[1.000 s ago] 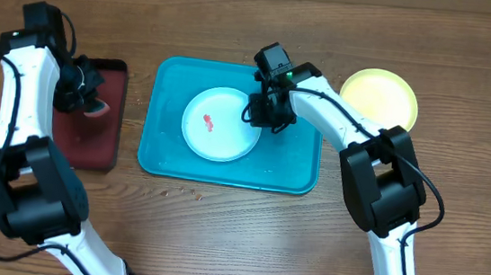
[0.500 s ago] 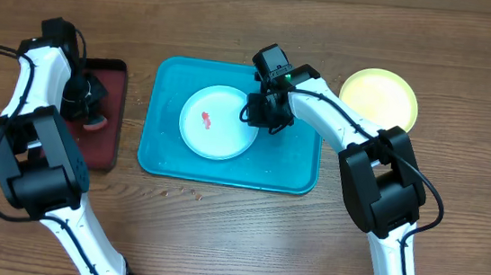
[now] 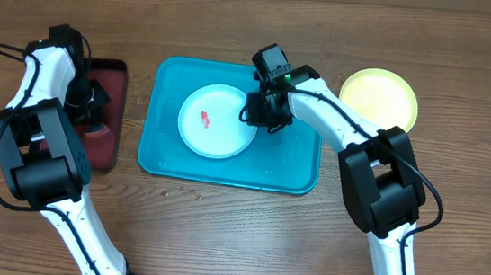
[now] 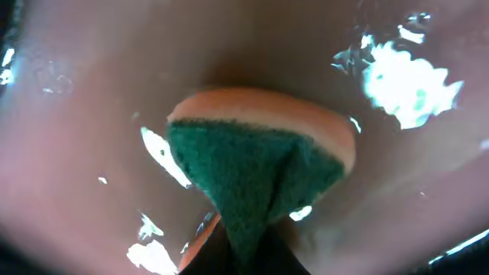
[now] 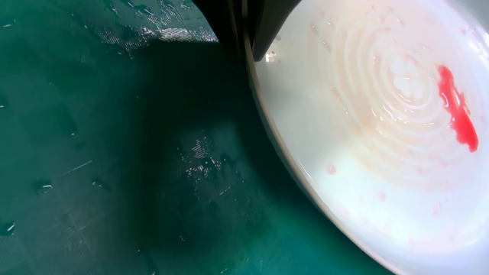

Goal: Clean dirty plates on tray and stack at the side

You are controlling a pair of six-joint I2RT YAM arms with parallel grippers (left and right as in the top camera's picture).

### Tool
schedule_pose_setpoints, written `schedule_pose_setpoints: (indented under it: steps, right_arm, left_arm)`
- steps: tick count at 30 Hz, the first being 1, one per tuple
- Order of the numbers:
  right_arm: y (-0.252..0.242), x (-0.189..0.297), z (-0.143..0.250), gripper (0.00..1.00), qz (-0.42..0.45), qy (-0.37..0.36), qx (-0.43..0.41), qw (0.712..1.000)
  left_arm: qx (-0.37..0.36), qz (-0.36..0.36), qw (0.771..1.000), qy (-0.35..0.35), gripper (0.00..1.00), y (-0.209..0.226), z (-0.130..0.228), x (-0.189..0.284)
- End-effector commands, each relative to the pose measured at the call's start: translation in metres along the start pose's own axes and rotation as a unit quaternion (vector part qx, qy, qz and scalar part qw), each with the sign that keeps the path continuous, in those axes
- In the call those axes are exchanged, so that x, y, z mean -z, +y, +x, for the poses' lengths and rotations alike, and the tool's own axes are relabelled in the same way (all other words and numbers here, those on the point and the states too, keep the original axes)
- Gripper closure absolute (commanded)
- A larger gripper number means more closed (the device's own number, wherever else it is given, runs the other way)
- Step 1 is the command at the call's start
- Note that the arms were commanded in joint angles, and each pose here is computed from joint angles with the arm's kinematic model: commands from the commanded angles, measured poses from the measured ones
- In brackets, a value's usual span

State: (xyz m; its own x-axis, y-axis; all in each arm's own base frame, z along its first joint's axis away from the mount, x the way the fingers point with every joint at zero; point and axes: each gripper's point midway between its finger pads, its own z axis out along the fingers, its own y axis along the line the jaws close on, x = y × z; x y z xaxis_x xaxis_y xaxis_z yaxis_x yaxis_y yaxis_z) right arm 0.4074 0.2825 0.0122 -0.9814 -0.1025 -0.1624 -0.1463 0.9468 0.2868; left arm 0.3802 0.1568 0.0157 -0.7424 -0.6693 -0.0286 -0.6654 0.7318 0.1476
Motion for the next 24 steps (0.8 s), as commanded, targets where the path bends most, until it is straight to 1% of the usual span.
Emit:
schedule_pose_setpoints:
  steps: [1, 2, 3, 4, 11, 14, 16, 18, 21, 24]
  right_arm:
    - [0.005, 0.006, 0.001, 0.96, -0.002, -0.007, 0.003, 1.0]
    - [0.005, 0.006, 0.001, 0.96, -0.002, -0.007, 0.003, 1.0]
    - [0.005, 0.006, 0.001, 0.96, -0.002, -0.007, 0.003, 1.0]
    - [0.005, 0.006, 0.001, 0.96, -0.002, -0.007, 0.003, 1.0]
    - [0.004, 0.006, 0.001, 0.96, -0.002, -0.006, 0.003, 1.0]
    - [0.004, 0.006, 0.001, 0.96, -0.002, -0.006, 0.003, 1.0]
    - [0.004, 0.006, 0.001, 0.96, -0.002, -0.006, 0.003, 1.0]
    - [0.004, 0.006, 0.001, 0.96, -0.002, -0.006, 0.003, 1.0]
    - [0.004, 0.006, 0.001, 0.96, -0.002, -0.006, 0.003, 1.0]
    - [0.004, 0.006, 0.001, 0.96, -0.002, -0.006, 0.003, 1.0]
  left_arm:
    - [-0.004, -0.001, 1.0, -0.025, 0.85, 0.003, -0.02, 0.014]
    - [-0.004, 0.0, 1.0, -0.027, 0.75, 0.003, -0.021, 0.016]
    - [-0.003, 0.001, 1.0, -0.028, 0.68, 0.003, -0.022, 0.016]
    - [-0.003, 0.001, 1.0, -0.028, 0.65, 0.003, -0.022, 0.016]
    - [-0.006, -0.005, 1.0, -0.014, 0.58, 0.005, -0.013, 0.004]
    - [-0.008, -0.009, 1.0, -0.003, 0.58, 0.006, -0.005, -0.004]
    - [-0.007, -0.009, 1.0, -0.004, 0.64, 0.006, -0.005, -0.007]
    - [-0.007, -0.008, 1.0, -0.007, 0.74, 0.006, -0.006, -0.007]
    - [-0.006, -0.006, 1.0, -0.012, 0.96, 0.005, -0.009, -0.007]
    - [-0.006, -0.006, 1.0, -0.013, 0.96, 0.004, -0.009, -0.006]
